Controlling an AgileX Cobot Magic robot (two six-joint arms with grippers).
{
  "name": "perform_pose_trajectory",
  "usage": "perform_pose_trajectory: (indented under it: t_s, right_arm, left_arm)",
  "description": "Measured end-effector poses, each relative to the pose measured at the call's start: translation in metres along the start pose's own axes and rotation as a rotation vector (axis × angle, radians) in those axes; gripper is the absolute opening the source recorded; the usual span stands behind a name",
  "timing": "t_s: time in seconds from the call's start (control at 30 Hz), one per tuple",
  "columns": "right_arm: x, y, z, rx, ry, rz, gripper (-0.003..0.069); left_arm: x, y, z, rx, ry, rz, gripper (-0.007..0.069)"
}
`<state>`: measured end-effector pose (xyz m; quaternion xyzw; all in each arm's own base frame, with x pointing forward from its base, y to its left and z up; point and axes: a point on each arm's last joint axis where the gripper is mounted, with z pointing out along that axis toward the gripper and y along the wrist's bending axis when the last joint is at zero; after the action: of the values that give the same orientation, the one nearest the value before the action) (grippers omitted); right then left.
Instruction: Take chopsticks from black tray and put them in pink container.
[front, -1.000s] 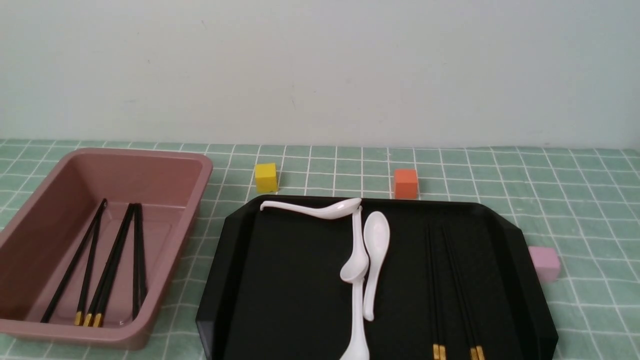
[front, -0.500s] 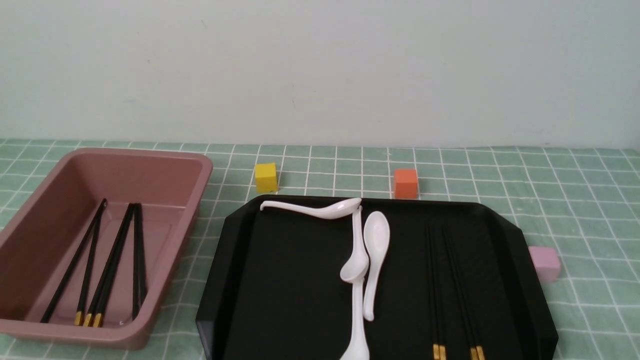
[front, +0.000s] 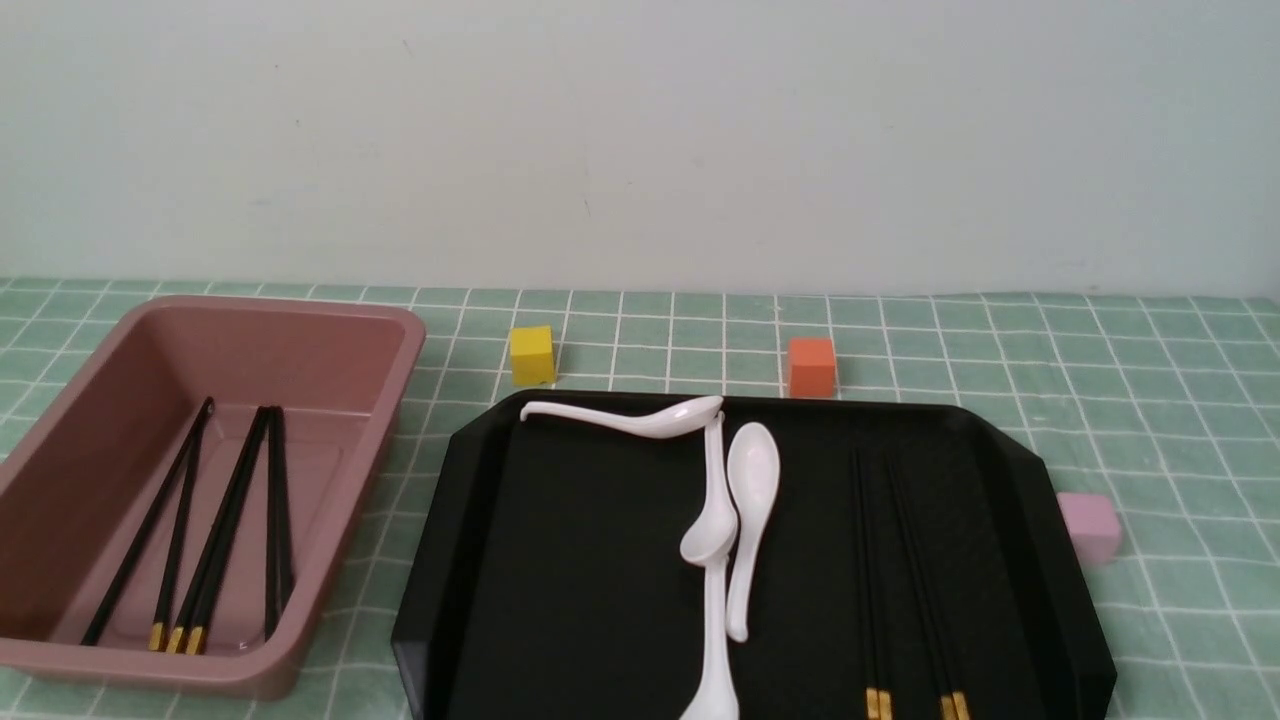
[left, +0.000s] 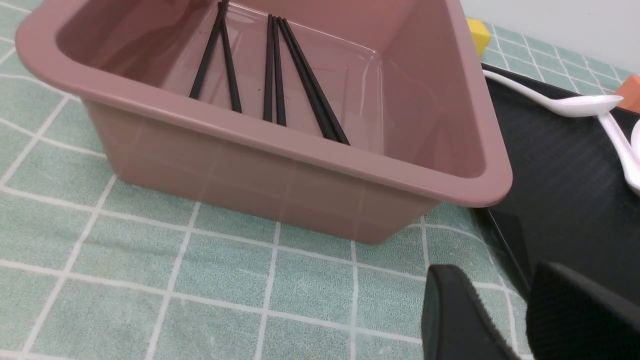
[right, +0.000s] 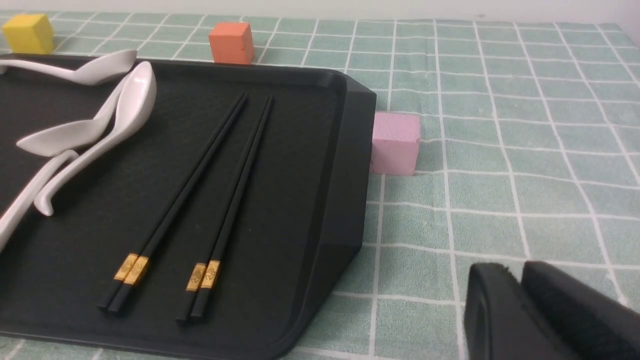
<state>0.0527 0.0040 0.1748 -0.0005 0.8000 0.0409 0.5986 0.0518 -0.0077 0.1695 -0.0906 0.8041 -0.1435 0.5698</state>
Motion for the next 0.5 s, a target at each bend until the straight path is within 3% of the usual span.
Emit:
perform_pose_trajectory:
  t_s: [0.5]
  right_arm:
    - [0.0001, 0.0000, 0.0000, 0.000, 0.001, -0.001, 0.0118]
  left_arm:
    - [0.0000, 0.0000, 0.0000, 0.000, 0.000, -0.001, 0.0239]
